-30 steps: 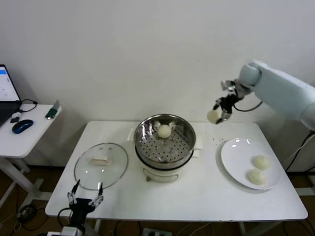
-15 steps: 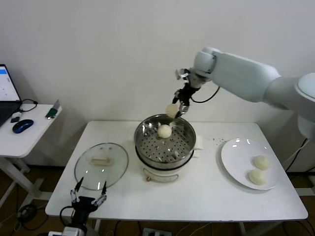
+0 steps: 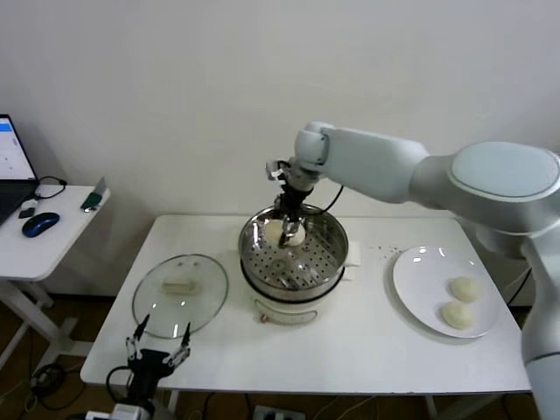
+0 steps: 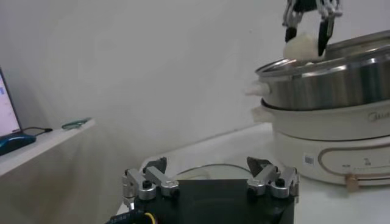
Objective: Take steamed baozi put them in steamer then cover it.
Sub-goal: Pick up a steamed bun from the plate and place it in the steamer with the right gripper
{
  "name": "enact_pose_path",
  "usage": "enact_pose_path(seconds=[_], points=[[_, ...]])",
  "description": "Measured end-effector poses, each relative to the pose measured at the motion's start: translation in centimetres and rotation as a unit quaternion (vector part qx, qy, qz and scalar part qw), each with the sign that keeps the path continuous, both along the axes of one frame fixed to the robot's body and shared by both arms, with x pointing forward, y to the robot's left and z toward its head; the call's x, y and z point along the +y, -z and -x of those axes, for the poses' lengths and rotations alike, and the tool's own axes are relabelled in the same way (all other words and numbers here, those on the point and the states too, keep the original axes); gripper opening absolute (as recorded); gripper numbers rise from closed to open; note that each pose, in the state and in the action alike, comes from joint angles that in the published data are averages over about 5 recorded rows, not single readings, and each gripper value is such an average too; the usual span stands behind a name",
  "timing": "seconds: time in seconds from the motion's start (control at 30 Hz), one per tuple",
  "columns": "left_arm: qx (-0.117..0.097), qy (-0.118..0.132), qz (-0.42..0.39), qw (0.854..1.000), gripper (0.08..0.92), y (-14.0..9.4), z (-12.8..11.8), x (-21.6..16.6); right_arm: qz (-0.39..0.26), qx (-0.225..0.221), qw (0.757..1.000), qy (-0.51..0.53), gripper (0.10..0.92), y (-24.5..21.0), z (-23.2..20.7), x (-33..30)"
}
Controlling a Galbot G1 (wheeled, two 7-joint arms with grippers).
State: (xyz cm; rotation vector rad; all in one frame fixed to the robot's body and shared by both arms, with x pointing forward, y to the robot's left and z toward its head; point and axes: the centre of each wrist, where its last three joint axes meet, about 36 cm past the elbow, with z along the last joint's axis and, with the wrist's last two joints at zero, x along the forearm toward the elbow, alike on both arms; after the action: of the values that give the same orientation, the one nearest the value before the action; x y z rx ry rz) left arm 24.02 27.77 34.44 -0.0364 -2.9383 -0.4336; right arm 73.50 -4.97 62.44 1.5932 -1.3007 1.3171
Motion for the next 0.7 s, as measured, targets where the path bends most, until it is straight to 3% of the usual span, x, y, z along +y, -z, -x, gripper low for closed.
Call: enact_pose_path(seconds=[0.43,0.7], points=[[0.004,-0.001,0.000,1.000,0.823,0.3,0.2,0.2,0.010,0.011,1.000,-0.004,0.718,3.4,0.4,2.4],[0.003,-0.002,0.000,1.000,0.823,0.3,0.2,0.2,0.015,0.011,1.000,-0.002,0.819,3.8,0.5,2.4]])
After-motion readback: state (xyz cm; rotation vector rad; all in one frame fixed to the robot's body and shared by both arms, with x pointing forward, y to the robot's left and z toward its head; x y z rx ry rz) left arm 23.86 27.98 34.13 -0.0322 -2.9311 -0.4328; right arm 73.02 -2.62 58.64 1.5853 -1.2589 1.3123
